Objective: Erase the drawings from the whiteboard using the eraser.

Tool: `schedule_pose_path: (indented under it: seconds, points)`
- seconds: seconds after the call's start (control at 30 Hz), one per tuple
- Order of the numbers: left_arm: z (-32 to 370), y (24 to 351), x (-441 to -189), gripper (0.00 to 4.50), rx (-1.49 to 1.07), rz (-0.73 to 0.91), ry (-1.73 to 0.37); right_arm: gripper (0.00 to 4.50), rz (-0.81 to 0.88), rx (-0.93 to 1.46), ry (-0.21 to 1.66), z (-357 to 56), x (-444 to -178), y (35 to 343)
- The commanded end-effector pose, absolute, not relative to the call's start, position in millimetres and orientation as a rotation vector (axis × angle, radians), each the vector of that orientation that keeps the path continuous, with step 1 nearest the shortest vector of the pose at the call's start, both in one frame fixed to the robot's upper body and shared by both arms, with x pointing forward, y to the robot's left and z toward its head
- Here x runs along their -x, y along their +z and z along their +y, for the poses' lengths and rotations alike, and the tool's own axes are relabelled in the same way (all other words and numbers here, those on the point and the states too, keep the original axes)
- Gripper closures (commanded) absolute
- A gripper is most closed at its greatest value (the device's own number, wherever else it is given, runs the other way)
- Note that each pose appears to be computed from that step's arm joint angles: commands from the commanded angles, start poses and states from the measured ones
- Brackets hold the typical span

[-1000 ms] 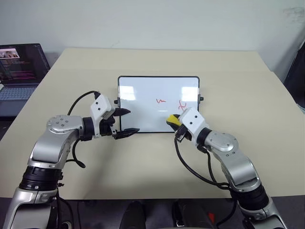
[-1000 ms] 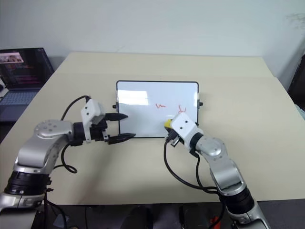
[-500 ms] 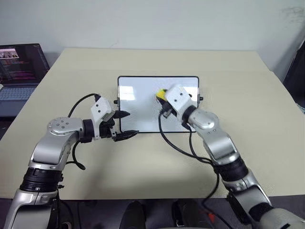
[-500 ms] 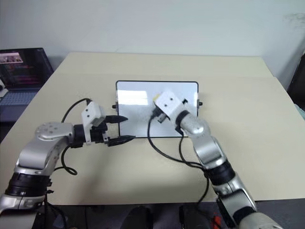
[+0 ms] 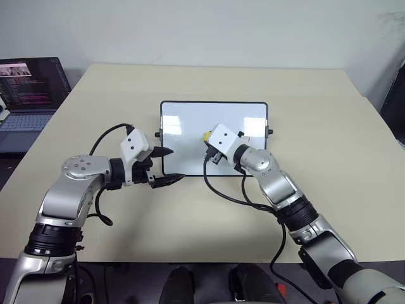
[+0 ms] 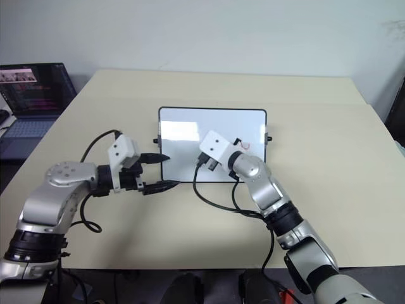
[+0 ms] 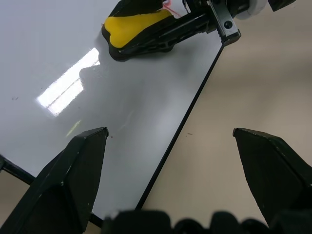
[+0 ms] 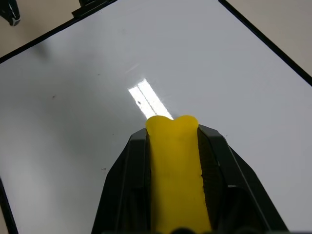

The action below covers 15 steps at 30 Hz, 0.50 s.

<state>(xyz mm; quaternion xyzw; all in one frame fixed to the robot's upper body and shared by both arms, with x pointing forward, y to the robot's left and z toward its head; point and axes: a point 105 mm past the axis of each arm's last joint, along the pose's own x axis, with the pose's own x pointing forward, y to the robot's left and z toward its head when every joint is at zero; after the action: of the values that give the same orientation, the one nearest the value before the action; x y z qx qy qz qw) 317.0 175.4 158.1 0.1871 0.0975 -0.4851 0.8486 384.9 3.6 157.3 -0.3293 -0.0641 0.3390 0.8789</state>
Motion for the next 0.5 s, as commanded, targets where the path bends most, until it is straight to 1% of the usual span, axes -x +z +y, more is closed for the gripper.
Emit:
schedule_pose_path:
  seconds: [0.03, 0.07, 0.13, 0.23, 0.3, 0.37, 0.43, 0.5]
  points:
    - [174.3, 173.6, -315.6, 0.0, -0.413, 0.152, -1.023, 3.51, -0.149, 0.695, 0.545, -20.9, -404.6, 172.8]
    - [173.8, 173.4, -315.7, 0.0, -0.412, 0.152, -1.025, 3.51, -0.144, 0.695, 0.545, -21.8, -405.1, 172.5]
    - [173.0, 173.4, -315.8, 0.0, -0.411, 0.151, -1.028, 3.51, -0.092, 0.694, 0.598, -20.1, -401.4, 161.4]
    - [172.4, 173.2, -315.3, 0.0, -0.41, 0.151, -1.033, 3.51, 0.018, 0.71, 0.704, -17.0, -389.4, 136.3]
    - [172.4, 172.4, -315.2, 0.0, -0.408, 0.153, -1.033, 3.51, 0.047, 0.713, 0.744, -15.1, -382.9, 128.5]
    - [172.0, 172.2, -315.3, 0.0, -0.407, 0.153, -1.035, 3.51, 0.021, 0.701, 0.719, -15.3, -384.3, 134.1]
    - [171.2, 171.5, -315.7, 0.0, -0.405, 0.153, -1.036, 3.51, -0.077, 0.705, 0.589, -23.5, -397.8, 158.5]
    - [170.4, 170.7, -315.6, 0.0, -0.402, 0.154, -1.04, 3.51, -0.138, 0.697, 0.507, -30.4, -405.1, 175.6]
